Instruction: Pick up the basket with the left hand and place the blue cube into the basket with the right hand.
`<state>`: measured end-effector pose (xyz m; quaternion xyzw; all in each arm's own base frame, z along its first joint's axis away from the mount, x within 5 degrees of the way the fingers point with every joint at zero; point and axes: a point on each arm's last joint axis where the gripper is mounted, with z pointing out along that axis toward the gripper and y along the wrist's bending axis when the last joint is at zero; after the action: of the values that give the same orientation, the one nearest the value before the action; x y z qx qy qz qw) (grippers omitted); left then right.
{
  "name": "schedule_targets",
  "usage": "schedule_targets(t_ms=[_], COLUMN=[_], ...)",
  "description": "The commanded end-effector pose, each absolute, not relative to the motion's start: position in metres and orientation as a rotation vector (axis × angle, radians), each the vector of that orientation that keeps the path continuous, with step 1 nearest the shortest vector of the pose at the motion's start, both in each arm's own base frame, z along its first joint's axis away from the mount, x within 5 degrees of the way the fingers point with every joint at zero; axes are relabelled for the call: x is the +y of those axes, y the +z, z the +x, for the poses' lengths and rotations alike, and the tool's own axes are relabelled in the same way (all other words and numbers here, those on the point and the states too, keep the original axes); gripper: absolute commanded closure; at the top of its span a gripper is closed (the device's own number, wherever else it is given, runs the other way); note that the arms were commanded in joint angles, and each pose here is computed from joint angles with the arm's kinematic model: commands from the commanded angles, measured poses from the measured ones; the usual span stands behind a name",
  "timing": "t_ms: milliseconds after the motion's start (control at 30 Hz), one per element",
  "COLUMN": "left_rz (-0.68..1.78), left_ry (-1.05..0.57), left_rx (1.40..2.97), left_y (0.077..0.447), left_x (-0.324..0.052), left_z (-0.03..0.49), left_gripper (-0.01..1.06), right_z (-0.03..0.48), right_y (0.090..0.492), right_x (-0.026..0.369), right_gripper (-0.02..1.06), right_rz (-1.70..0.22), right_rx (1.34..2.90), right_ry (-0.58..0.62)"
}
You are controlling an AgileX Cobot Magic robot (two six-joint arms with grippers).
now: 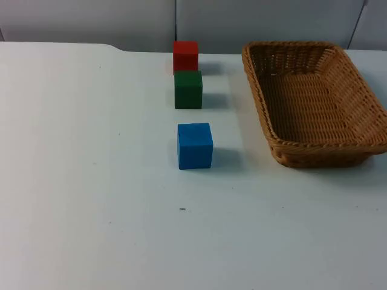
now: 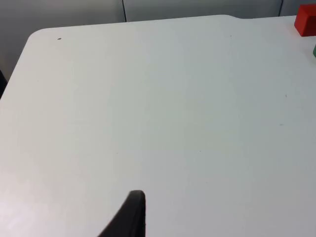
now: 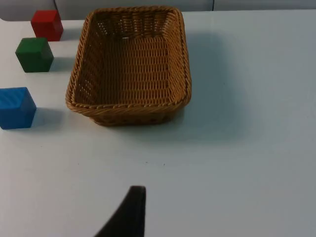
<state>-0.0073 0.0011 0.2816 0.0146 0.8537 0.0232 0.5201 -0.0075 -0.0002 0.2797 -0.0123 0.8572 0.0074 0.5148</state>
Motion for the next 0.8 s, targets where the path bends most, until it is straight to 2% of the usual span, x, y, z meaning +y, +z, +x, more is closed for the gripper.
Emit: schedule_targets(t_ms=[0, 767], left_rz=[0.038, 0.039], left_ry=[0.063, 0.039], left_rx=[2.045, 2.045], left_y=[0.2799, 0.2799], left_x=[0.0020, 0.0004], left_z=[-0.0072, -0.0071], left_gripper=[0.00, 0.00], right_z=[-0.0066, -0.0066], right_y=[0.2781, 0.2781], right_x=[-0.0002, -0.0002], right_gripper=[0.00, 0.00], right_rz=[-0.024, -0.024], right_rx=[2.054, 2.054], right_ry=[0.014, 0.014])
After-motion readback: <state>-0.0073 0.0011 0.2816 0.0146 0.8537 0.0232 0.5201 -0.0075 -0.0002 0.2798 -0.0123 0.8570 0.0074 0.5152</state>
